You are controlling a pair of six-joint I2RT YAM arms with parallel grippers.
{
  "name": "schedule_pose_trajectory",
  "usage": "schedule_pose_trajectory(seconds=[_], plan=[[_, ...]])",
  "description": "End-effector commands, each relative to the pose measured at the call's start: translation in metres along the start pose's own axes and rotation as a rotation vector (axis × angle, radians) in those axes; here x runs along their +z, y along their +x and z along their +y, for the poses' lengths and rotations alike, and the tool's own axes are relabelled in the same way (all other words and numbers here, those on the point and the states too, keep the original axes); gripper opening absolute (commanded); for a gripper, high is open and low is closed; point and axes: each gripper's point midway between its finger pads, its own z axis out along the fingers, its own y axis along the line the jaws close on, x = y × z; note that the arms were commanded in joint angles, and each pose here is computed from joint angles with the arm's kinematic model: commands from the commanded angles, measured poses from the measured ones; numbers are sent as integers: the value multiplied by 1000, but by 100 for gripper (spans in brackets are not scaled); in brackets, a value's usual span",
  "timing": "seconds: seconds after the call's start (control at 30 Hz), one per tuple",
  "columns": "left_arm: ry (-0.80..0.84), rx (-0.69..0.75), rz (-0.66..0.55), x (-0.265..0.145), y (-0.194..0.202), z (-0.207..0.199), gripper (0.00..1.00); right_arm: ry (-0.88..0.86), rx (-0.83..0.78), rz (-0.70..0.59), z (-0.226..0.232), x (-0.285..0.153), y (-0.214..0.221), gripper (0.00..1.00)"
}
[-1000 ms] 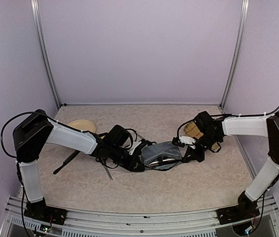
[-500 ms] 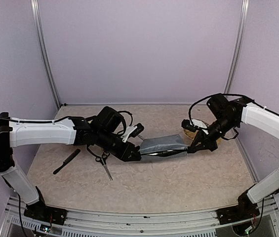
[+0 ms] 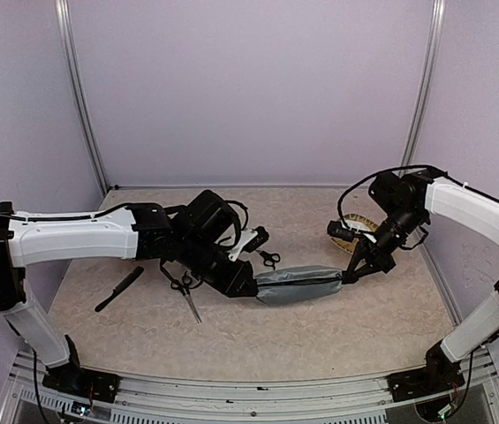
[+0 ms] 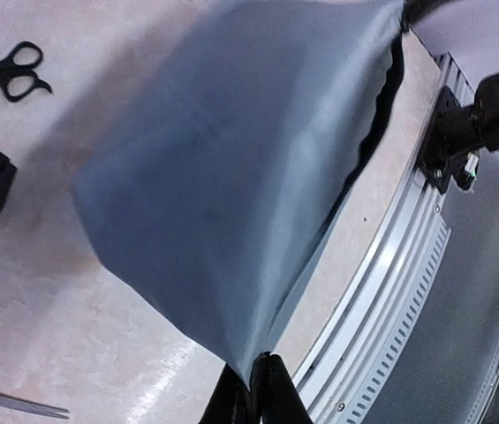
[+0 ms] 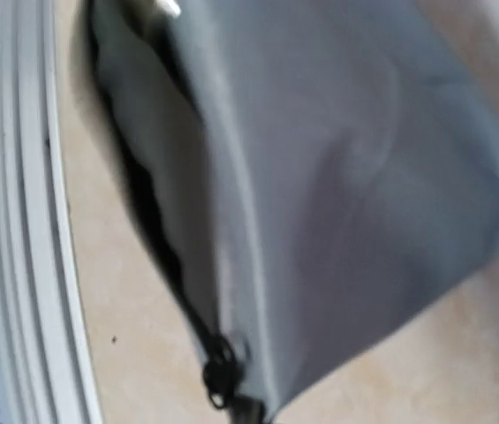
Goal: Sort the hair-cutting tools
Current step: Adjust the kit bag at the center of the board.
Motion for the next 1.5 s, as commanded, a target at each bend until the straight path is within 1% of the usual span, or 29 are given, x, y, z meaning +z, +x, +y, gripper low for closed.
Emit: schedule_pose_trajectory(seconds=[0.0, 0.03, 0.1, 0.17, 0.2, 0.23, 0.27, 0.3, 0.37, 0.43, 0.47, 0.5, 0.53, 0.6, 0.67, 0.7, 0.77, 0.83, 0.87, 0.9, 0.97, 1.0, 1.07, 1.1, 1.13, 1.2, 1.23, 1.33, 1.47], plan=[[-201, -220, -28, -7, -16, 100, 0, -136, 93, 30, -6, 23, 12, 0], [-141, -226, -42, -3, -21, 90, 0, -229, 110, -8, 6, 24, 2, 1], [40, -126, -57, 1, -32, 30, 0, -334, 97, -51, 28, 25, -7, 2], [-21, -65, -47, 6, -26, 17, 0, -210, 78, -47, 10, 31, 1, 0], [-42, -134, -34, 7, -28, 23, 0, -166, 84, -51, 1, 30, 4, 0], [116, -156, -19, 3, -36, -7, 0, -221, 92, -56, 7, 29, 2, 2], [242, -79, -57, -8, -50, -49, 0, -311, 102, -77, 20, 24, -5, 3], [198, 25, -107, -13, -56, -70, 0, -328, 121, -101, 19, 20, -12, 2], [-62, 12, -124, -7, -61, -11, 0, -181, 139, -71, -14, 31, -2, 1], [248, -80, -41, -11, -68, -42, 0, -116, 149, -39, -37, 39, 4, 1], [254, -4, -123, -21, -86, -65, 0, -105, 173, -39, -47, 37, 0, 2], [133, 55, -192, -25, -99, -64, 0, -85, 201, -42, -59, 36, -2, 4], [-31, 57, -212, -24, -104, -38, 0, -52, 221, -37, -72, 34, -2, 4], [-322, -87, -131, -20, -89, 72, 0, -36, 214, -32, -81, 27, -6, 3], [-402, -253, -111, -29, -70, 143, 0, -118, 140, -124, -62, -1, -39, 2], [-375, -243, -126, -33, -67, 140, 0, -147, 96, -186, -48, -19, -57, 1], [-123, -26, -194, -36, -86, 45, 0, -67, 31, -264, -39, -47, -79, 0], [48, 155, -223, -48, -96, -40, 0, 116, 43, -235, -62, -53, -74, 0], [-6, 169, -251, -54, -104, -41, 0, 115, 41, -241, -60, -53, -72, 0], [-135, 126, -289, -62, -116, -14, 0, 48, -1, -254, -46, -52, -73, 0], [-396, -67, -324, -78, -125, 75, 0, -126, -28, -268, -7, -50, -83, 2], [-283, -96, -317, -74, -129, 78, 0, -112, -25, -269, -9, -48, -87, 0], [36, -59, -362, -75, -148, 25, 0, 30, 12, -244, -36, -45, -86, 0], [58, -30, -385, -79, -154, 7, 0, 97, 24, -220, -49, -47, -80, 0], [-31, -41, -388, -83, -156, 14, 0, 156, 53, -210, -65, -53, -75, 0], [-371, -156, -396, -106, -150, 94, 0, 235, 140, -243, -99, -76, -65, 0], [-408, -215, -382, -113, -140, 121, 0, 272, 180, -273, -114, -90, -62, 0], [-54, -174, -366, -106, -137, 87, 0, 254, 167, -336, -116, -109, -73, 0], [79, -61, -313, -86, -127, 34, 0, 121, 71, -363, -75, -98, -83, 0]])
